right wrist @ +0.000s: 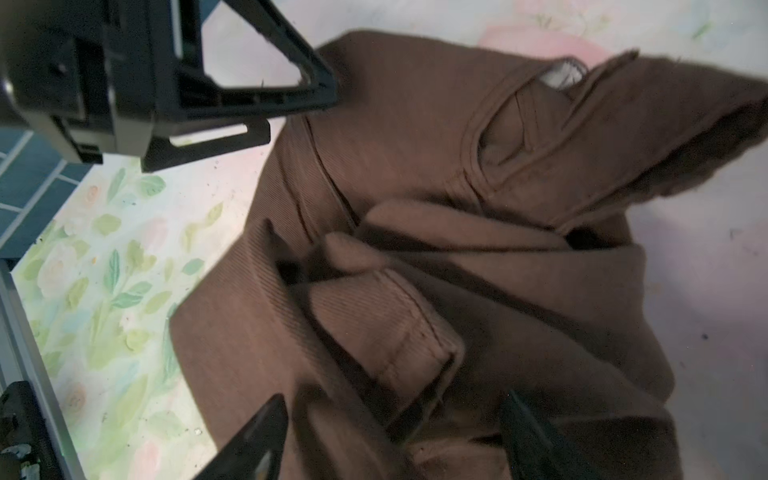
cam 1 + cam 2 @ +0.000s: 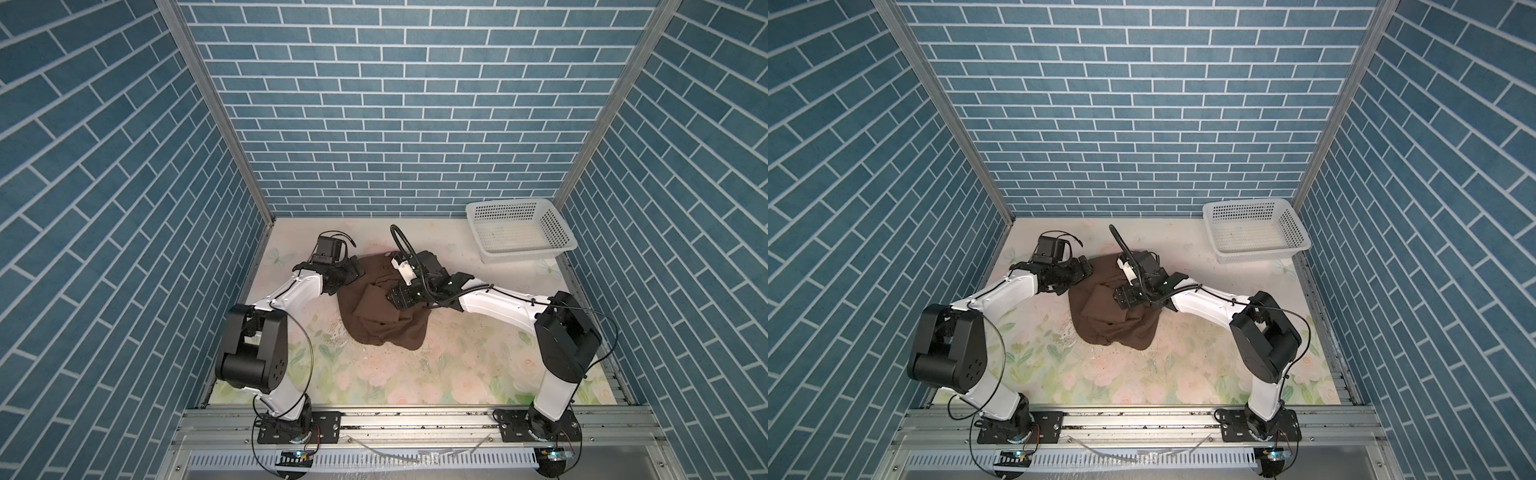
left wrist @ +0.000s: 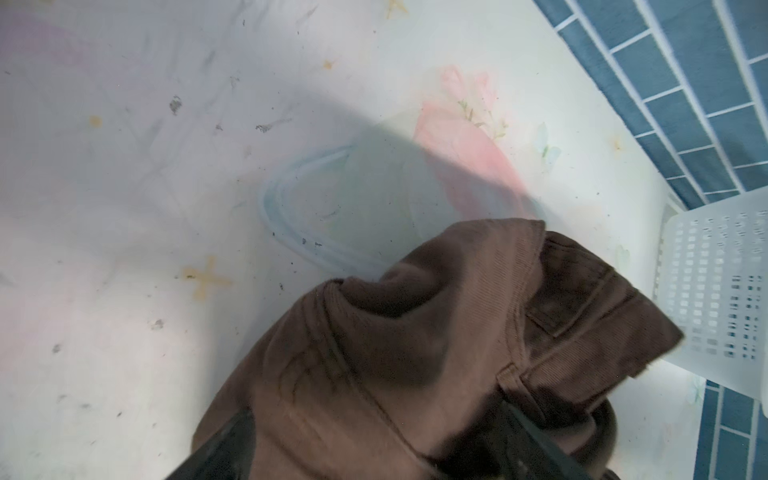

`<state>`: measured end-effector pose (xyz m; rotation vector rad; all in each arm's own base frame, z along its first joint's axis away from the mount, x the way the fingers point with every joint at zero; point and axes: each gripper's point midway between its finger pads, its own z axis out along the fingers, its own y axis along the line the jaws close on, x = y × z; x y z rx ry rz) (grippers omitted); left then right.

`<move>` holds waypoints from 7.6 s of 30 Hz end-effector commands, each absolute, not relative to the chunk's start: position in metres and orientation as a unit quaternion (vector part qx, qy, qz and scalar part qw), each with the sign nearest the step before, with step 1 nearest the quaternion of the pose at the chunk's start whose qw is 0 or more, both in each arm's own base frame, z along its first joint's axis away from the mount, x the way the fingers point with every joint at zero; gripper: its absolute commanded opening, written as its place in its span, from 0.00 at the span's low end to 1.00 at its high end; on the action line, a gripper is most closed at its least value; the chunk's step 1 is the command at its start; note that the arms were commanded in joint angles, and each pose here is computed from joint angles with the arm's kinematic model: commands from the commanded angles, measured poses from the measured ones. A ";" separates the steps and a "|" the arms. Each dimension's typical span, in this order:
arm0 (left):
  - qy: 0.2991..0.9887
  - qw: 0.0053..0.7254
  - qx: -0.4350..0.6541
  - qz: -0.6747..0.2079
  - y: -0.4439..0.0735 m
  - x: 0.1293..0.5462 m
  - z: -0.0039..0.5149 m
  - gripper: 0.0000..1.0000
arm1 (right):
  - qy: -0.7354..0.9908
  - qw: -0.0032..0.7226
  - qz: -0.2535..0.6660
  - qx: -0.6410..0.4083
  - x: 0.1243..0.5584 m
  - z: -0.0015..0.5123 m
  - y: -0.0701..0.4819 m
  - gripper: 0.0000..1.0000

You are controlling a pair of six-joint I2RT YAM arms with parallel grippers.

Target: Fold and stack the trousers

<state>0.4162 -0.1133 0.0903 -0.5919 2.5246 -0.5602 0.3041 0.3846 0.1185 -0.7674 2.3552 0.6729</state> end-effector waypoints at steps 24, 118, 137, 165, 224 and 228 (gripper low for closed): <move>0.820 0.451 -0.140 -0.323 -0.121 0.365 0.330 0.00 | 0.889 0.389 0.195 -0.140 0.330 0.180 0.218 0.84; 0.855 0.457 -0.094 -0.227 -0.164 0.401 0.354 0.00 | 0.822 0.371 0.365 -0.233 0.282 0.207 0.403 0.99; 0.818 0.531 -0.092 -0.201 -0.139 0.384 0.436 0.00 | 0.788 0.296 0.389 -0.375 0.208 0.166 0.513 0.99; 0.776 0.516 -0.007 -0.362 -0.182 0.335 0.495 0.00 | 0.649 0.753 0.106 0.006 0.380 0.596 0.137 0.00; 0.788 0.544 0.018 -0.289 -0.180 0.250 0.441 0.59 | 0.701 0.539 0.358 -0.300 0.326 0.429 0.358 0.00; 0.809 0.538 -0.015 -0.238 -0.155 0.249 0.415 0.76 | 0.741 0.387 0.409 -0.366 0.302 0.344 0.448 0.37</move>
